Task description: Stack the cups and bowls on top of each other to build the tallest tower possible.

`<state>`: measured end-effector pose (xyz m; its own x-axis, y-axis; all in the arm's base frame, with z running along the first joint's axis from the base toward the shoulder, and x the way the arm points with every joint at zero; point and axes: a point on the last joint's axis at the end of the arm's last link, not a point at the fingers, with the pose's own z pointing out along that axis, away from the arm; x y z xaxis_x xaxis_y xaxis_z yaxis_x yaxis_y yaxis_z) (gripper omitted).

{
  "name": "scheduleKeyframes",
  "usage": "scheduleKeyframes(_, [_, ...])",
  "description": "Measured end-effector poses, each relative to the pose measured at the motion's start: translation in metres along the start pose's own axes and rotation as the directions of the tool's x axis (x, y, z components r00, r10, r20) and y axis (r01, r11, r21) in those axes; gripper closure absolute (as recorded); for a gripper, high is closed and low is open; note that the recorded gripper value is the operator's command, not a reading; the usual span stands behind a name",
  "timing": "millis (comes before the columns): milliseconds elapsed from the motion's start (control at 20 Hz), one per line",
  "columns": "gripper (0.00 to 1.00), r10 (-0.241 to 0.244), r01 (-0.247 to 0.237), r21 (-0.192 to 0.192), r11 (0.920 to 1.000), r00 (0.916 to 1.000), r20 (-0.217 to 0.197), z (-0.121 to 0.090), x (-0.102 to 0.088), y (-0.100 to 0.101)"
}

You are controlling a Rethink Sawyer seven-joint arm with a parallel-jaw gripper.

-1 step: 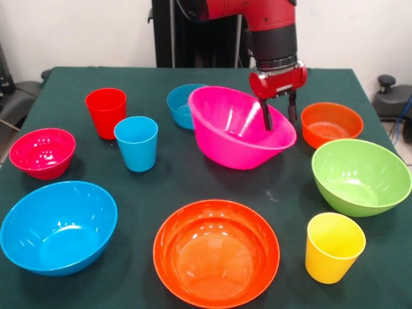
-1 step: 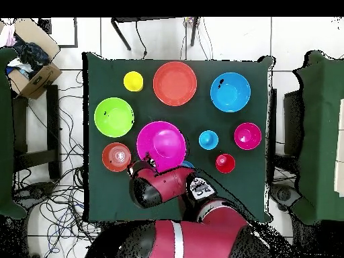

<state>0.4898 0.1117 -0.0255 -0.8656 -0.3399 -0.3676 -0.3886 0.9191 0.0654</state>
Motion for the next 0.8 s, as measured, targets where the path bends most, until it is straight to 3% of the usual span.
scheduleKeyframes(800, [0.0,-0.016,0.018,0.046,0.9988,0.9993,-0.033,-0.023,-0.017,-0.018])
